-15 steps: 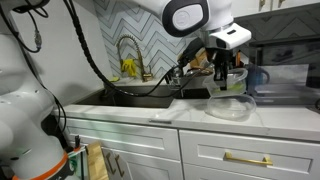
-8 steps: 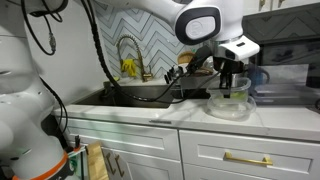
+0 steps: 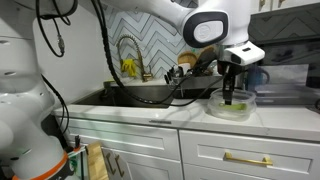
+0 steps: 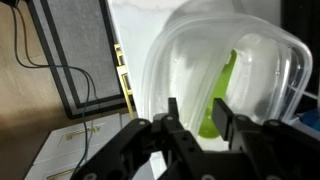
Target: Stack the containers and put them in the sink
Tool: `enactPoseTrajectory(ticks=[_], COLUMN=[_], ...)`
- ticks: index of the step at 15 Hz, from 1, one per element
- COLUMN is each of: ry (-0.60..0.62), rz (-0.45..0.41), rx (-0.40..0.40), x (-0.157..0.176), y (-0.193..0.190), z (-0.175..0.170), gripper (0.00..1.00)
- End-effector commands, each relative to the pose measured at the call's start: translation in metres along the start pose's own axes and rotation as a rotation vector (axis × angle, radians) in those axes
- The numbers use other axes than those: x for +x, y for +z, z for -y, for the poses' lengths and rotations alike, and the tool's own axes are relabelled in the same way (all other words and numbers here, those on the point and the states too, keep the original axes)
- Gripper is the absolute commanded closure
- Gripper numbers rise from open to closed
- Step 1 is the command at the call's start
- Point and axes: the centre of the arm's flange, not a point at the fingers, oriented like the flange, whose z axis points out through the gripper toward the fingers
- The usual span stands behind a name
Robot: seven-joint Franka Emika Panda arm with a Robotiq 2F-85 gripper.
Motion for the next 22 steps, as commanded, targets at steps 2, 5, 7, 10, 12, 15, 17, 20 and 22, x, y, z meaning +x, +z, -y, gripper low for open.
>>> enactPoseTrajectory(ticks=[2,5,7,10,12,15,17,20,22], ry=[-0.016,-0.024,-0.021,-0.008,0.000,0.000,-0.002,-0.046,-0.081], rz=[0.021,0.025,0.019,0.034,0.043,0.055,0.061,0.088,0.100], rx=[-0.070,-0.102,-0.105,-0.086,-0.086,-0.079,-0.074,-0.087,-0.104], x=[0.006,0.007,0.008,0.011,0.013,0.014,0.014,0.012,0.012], y=[0.002,0.012,0.020,0.031,0.036,0.040,0.040,0.034,0.028], z=[-0.007,-0.010,-0.010,-0.009,-0.008,-0.005,-0.004,-0.008,-0.014], gripper=[0.18,0.00,0.00,0.03,0.27,0.42,0.59,0.81,0.95])
